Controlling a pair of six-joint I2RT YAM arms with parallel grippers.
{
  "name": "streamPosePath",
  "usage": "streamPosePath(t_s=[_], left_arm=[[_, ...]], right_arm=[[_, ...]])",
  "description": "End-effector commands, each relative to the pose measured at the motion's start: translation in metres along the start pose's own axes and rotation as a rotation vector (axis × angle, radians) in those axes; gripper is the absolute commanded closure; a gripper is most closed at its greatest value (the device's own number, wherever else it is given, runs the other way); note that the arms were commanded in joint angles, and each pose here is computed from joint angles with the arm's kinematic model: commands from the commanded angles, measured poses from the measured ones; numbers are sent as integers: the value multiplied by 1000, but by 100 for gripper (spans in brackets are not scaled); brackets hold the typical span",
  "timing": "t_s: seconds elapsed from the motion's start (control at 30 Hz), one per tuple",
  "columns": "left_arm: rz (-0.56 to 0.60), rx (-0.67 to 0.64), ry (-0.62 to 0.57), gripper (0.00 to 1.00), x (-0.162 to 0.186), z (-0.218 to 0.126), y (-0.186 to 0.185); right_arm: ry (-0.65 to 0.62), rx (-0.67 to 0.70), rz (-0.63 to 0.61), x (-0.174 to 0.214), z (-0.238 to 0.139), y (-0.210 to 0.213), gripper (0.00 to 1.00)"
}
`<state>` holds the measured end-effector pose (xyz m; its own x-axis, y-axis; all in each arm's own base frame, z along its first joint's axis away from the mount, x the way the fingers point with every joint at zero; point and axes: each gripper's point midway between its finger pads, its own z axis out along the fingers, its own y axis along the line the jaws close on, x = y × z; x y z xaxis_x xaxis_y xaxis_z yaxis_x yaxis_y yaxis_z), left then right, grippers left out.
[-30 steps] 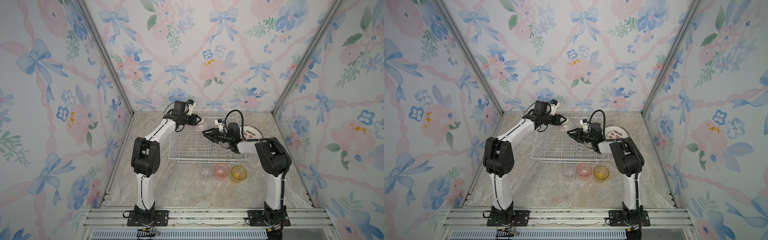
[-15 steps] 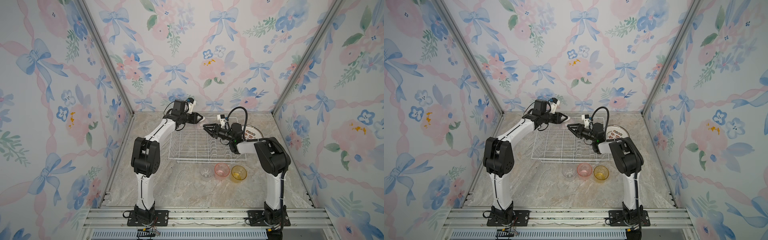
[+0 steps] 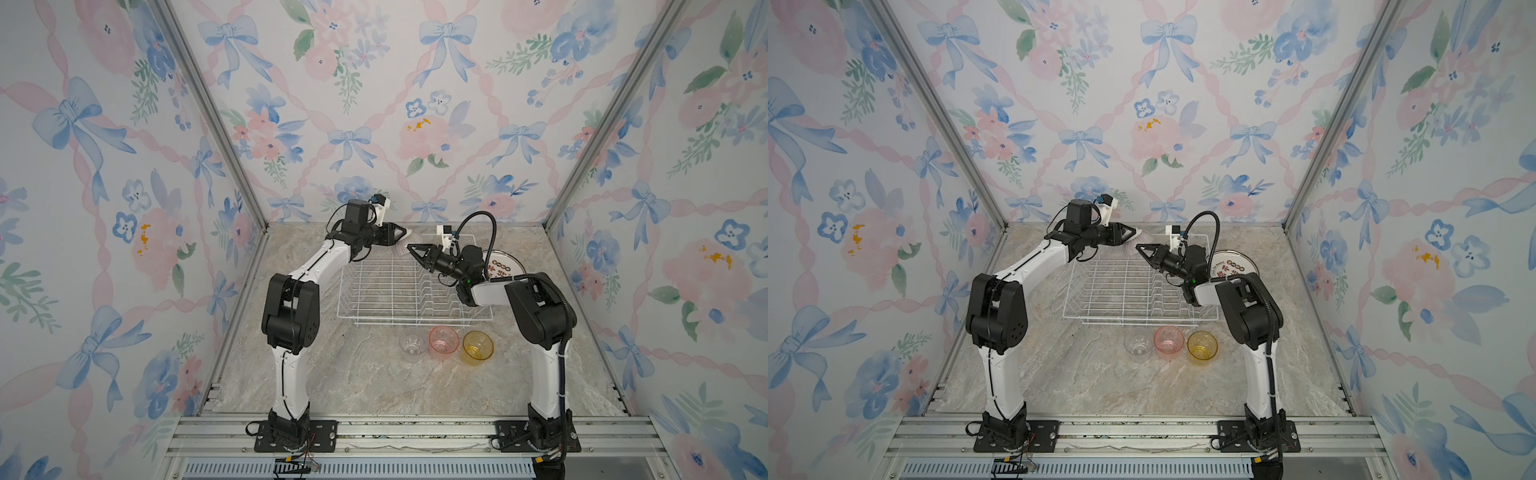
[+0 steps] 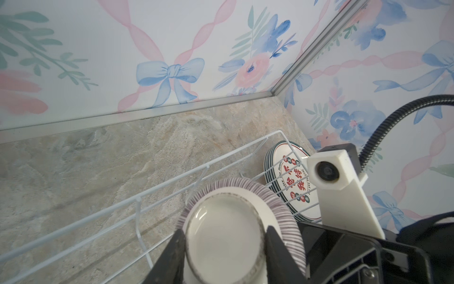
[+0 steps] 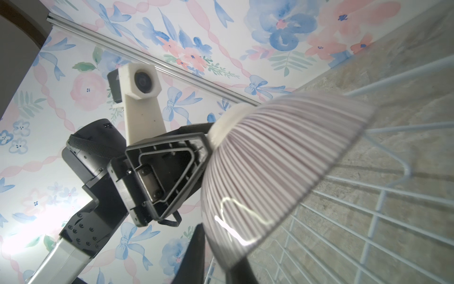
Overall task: Unload the mixed dishes from the dish rack
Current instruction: 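Open the left gripper and pull the striped bowl away with the right gripper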
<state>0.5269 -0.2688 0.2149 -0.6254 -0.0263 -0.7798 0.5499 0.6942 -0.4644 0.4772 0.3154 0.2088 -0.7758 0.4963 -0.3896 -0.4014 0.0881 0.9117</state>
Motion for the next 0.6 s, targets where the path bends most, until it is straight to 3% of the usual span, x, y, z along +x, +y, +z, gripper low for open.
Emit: streamPosePath(t_s=[0.0,0.07,0.33,0.57], left_arm=[[22,68,12,58,3,-3,-26],[18,74,22,59,7,0,-27],[22,48,20,59,10,-6,-23],[60,-5,0,53,8,-22,-21]], right_arm=[[-84,-88,-91,-22,7,27,89],[-100,-92,-98,-27,7,30,100],[-55,6,-159,-26,7,34,100],[156,217,-244,0,-3,24,100]])
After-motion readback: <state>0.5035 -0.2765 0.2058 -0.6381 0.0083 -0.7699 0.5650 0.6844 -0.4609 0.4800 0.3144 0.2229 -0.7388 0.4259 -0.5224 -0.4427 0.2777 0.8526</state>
